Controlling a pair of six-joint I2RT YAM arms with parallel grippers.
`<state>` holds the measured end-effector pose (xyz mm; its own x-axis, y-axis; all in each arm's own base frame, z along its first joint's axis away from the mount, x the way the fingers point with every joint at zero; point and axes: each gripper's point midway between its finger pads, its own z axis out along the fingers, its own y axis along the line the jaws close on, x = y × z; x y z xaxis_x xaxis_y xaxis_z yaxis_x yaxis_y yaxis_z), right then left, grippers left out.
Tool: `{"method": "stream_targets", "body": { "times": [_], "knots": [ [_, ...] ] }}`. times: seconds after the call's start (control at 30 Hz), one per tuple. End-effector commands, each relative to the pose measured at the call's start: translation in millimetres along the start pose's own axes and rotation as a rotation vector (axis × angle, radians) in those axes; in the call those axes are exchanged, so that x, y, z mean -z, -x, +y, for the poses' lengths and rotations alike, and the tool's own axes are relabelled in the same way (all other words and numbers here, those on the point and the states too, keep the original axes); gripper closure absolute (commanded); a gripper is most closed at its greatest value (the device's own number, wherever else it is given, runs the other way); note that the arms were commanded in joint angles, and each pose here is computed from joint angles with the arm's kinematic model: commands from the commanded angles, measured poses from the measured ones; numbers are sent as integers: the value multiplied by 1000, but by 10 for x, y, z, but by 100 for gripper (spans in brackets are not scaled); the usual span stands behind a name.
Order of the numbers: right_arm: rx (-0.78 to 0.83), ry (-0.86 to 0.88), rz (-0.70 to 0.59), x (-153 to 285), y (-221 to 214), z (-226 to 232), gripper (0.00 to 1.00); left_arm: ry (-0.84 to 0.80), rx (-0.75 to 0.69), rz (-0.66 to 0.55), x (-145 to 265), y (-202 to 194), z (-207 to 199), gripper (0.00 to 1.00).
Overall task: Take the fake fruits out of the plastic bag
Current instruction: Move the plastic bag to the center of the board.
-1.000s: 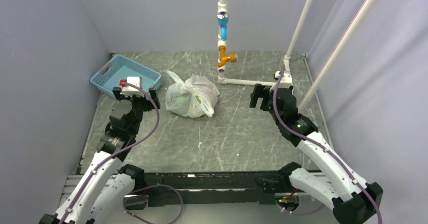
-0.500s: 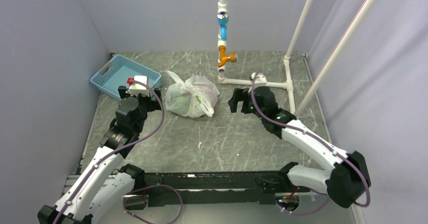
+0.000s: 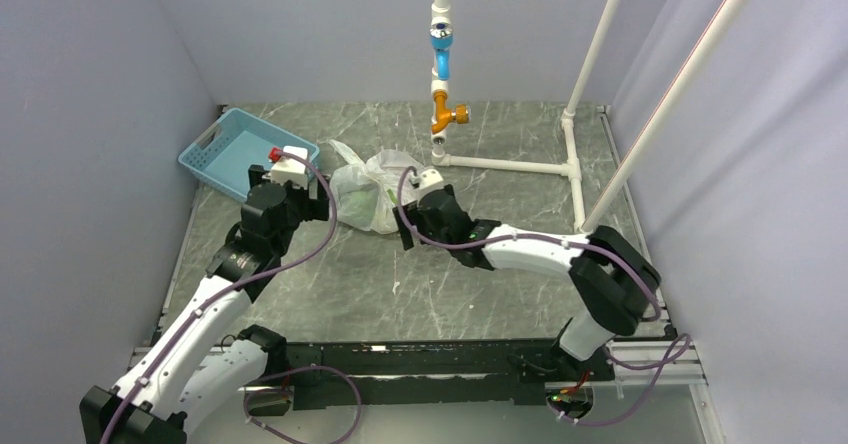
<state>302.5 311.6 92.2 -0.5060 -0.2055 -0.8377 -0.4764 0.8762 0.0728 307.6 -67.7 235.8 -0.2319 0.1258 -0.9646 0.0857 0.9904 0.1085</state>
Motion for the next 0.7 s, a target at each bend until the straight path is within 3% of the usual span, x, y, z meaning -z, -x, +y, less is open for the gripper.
{"method": "stream_targets", "body": {
  "times": [0.0,0.27,0.5,0.67],
  "knots": [
    [61,-72,-188,-134,662,59,7,-111,-39,-20,-17,182,-188,1],
    [182,-44,-296,-256,975,272,15,-83,-24,-23,-44,195,-78,1],
    [289,-82,-312,-562,1156,290,35,-31,-25,-57,6,254,62,1],
    [279,-75,-316,-749,1211,241,35,-15,-25,-68,21,282,99,1]
  ]
}}
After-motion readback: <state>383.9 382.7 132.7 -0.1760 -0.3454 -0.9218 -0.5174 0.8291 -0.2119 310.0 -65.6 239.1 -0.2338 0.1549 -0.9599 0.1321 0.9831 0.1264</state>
